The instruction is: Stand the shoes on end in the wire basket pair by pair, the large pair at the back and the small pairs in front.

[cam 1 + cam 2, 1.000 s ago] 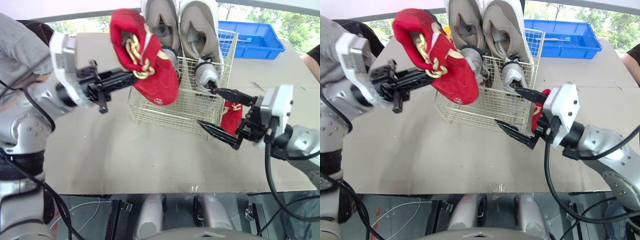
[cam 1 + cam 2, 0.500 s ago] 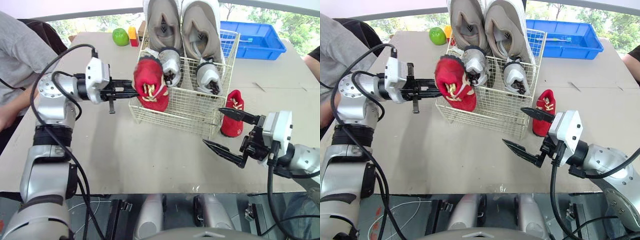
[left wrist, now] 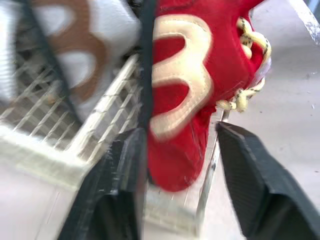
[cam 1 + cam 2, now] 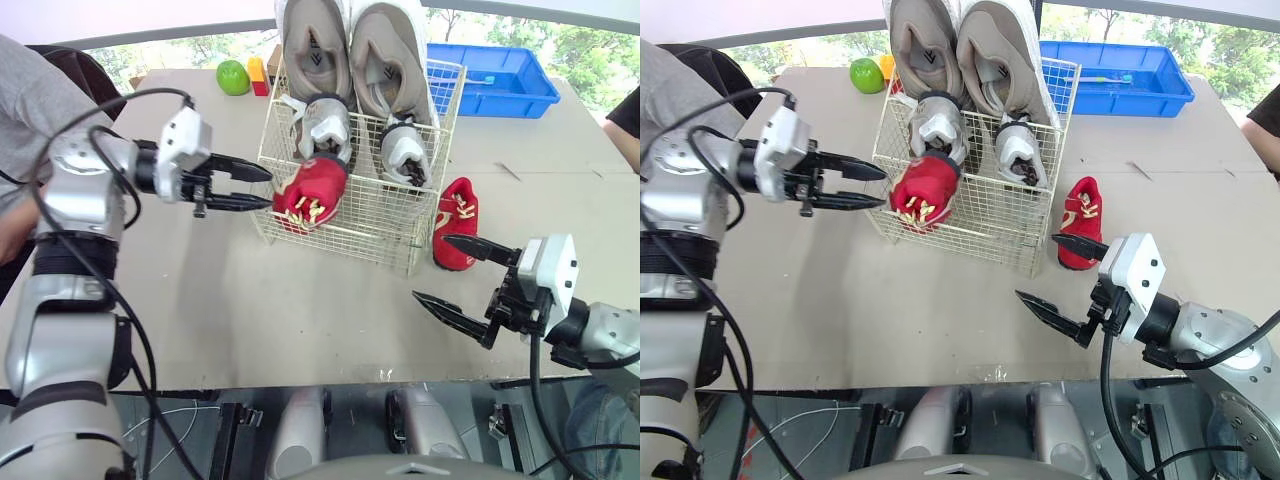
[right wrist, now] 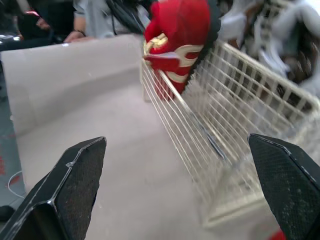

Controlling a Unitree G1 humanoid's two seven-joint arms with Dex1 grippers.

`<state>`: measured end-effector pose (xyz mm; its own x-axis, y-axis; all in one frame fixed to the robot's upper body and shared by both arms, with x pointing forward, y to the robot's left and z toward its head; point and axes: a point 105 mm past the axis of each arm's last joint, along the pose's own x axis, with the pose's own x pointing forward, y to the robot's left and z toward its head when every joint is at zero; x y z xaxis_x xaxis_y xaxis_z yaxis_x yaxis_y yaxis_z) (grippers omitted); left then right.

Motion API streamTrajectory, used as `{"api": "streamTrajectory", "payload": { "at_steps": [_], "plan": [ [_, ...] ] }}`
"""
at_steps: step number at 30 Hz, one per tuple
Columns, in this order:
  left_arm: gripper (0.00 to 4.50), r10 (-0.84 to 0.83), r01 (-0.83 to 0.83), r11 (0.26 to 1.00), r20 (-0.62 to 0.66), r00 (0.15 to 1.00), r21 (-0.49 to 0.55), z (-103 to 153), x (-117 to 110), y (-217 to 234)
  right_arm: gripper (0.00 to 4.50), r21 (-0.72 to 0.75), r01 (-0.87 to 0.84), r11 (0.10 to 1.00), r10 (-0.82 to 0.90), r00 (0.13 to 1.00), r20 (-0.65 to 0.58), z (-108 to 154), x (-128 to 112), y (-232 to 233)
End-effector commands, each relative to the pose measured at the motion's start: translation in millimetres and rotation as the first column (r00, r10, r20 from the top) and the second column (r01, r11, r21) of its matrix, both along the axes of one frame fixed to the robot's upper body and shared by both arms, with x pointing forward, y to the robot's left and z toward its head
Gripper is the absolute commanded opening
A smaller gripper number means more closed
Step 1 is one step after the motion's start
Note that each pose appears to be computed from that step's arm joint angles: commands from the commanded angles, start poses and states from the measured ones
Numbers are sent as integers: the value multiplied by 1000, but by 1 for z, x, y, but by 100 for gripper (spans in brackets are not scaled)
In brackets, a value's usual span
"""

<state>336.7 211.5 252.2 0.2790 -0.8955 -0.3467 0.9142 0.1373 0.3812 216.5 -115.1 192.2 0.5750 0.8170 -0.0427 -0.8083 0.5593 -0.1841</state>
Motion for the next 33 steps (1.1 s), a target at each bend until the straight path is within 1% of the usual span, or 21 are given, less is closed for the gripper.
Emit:
{"api": "streamTrajectory", "payload": {
  "at_steps": [1, 4, 6, 8, 10, 11, 14, 16, 18, 21, 23, 25, 27, 29, 30, 31, 32, 33],
  "plan": [
    [243, 5, -2, 996, 26, 1000, -89, 32, -19, 2, 441, -9, 71, 997, -71, 997, 11, 8, 8, -15],
    [243, -12, 11, 984, -6, 1000, -176, 37, -37, -11, 441, -48, 135, 990, -134, 991, 28, 10, 19, -28],
    [243, -15, 16, 981, 5, 1000, -192, 34, -45, -21, 441, -68, 157, 985, -156, 987, 26, 10, 25, -33],
    [243, 43, -26, 991, 123, 991, -134, 25, -40, -30, 441, -73, 131, 989, -129, 991, 27, 12, 28, -31],
    [243, 61, -47, 996, 196, 979, -74, 16, -38, -36, 441, -81, 89, 993, -87, 996, 36, 14, 27, -26],
    [243, 67, -54, 996, 202, 977, -69, 13, -38, -38, 441, -86, 68, 994, -65, 997, 40, 15, 26, -23],
    [243, 143, -117, 980, 161, 977, -161, 15, -34, -44, 441, -96, 5, 995, 3, 996, 84, 21, 18, -15],
    [243, 164, -139, 976, 148, 975, -167, 6, -34, -52, 441, -53, -150, 987, 156, 979, 129, 36, -5, 1],
    [243, 194, -166, 968, 145, 970, -187, 0, -31, -59, 441, -53, -231, 972, 236, 959, 154, 43, -17, 11],
    [243, 216, -186, 964, 151, 965, -190, -4, -28, -65, 441, -88, -240, 967, 251, 956, 151, 38, -19, 13],
    [243, 249, -223, 963, 179, 952, -153, -9, -21, -67, 441, -85, -231, 969, 242, 960, 142, 35, -19, 11],
    [243, 255, -234, 964, 187, 949, -129, -15, -19, -70, 441, -86, -222, 971, 232, 963, 134, 31, -19, 10],
    [243, 290, -261, 949, 171, 941, -174, -14, -17, -72, 441, -84, -210, 974, 220, 967, 132, 29, -19, 8],
    [243, 324, -291, 940, 190, 927, -180, -15, -15, -69, 441, -78, -204, 976, 213, 968, 134, 28, -19, 8],
    [188, 339, -305, 934, 199, 919, -184, -15, -15, -67, 441, -75, -202, 977, 210, 968, 134, 28, -20, 7],
    [150, 351, -313, 929, 200, 915, -197, -15, -15, -66, 441, -74, -200, 977, 209, 969, 132, 27, -21, 7],
    [100, 361, -317, 923, 201, 911, -219, -13, -16, -65, 441, -72, -199, 977, 207, 969, 131, 26, -21, 7],
    [60, 378, -326, 911, 197, 905, -251, -10, -17, -65, 441, -70, -199, 977, 207, 970, 129, 25, -21, 7]
  ]
}}
